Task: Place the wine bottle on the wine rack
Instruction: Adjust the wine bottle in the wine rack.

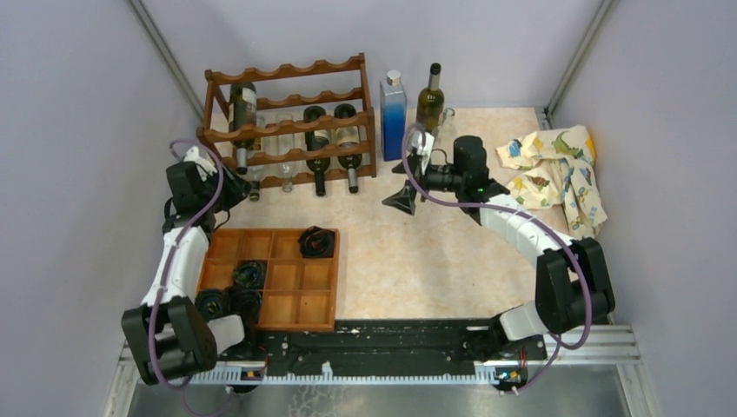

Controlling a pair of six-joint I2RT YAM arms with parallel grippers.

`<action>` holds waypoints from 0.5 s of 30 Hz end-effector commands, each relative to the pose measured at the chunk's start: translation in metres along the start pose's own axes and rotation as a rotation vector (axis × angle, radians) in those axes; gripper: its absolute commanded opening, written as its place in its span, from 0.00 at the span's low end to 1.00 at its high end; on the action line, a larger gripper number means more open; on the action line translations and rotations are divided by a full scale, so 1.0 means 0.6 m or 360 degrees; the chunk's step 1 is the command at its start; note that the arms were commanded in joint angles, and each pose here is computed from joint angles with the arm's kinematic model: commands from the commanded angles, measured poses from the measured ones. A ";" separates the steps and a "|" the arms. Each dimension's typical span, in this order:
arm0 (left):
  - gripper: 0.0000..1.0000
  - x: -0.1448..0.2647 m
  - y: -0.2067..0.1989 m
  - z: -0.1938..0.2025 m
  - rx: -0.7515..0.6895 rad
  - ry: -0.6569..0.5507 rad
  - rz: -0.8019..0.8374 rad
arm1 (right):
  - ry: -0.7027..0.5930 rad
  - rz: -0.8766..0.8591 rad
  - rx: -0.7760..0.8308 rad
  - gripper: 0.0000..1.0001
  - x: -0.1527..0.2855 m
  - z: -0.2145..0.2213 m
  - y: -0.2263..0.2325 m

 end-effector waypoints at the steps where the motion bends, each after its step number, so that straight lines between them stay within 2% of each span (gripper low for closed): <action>1: 0.58 0.051 -0.066 -0.065 -0.0258 -0.0230 0.0382 | -0.0309 0.0147 0.0060 0.99 0.021 -0.127 -0.040; 4: 0.92 0.083 -0.107 -0.106 -0.0370 -0.0446 0.0609 | -0.0408 0.0262 -0.0035 0.98 0.046 -0.172 -0.080; 5: 0.97 0.092 -0.117 -0.117 -0.0358 -0.0511 0.0646 | -0.0430 0.0294 -0.0039 0.98 0.055 -0.187 -0.092; 10: 0.99 0.121 -0.161 -0.163 -0.0183 -0.0749 0.0873 | -0.0463 0.0484 0.0030 0.99 0.094 -0.251 -0.143; 12: 0.98 0.125 -0.179 -0.169 -0.0160 -0.0732 0.1051 | -0.0461 0.0578 0.0025 0.98 0.107 -0.265 -0.160; 15: 0.99 0.119 -0.199 -0.174 -0.0111 -0.0591 0.1255 | -0.0390 0.0788 0.0016 0.98 0.124 -0.266 -0.191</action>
Point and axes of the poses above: each gripper's point midway between its finger pads, its own x axis back along the fingers, its own y axis along the line the jaws close on, z = x × y, the point moved 8 cm from there along x, back along the fingers
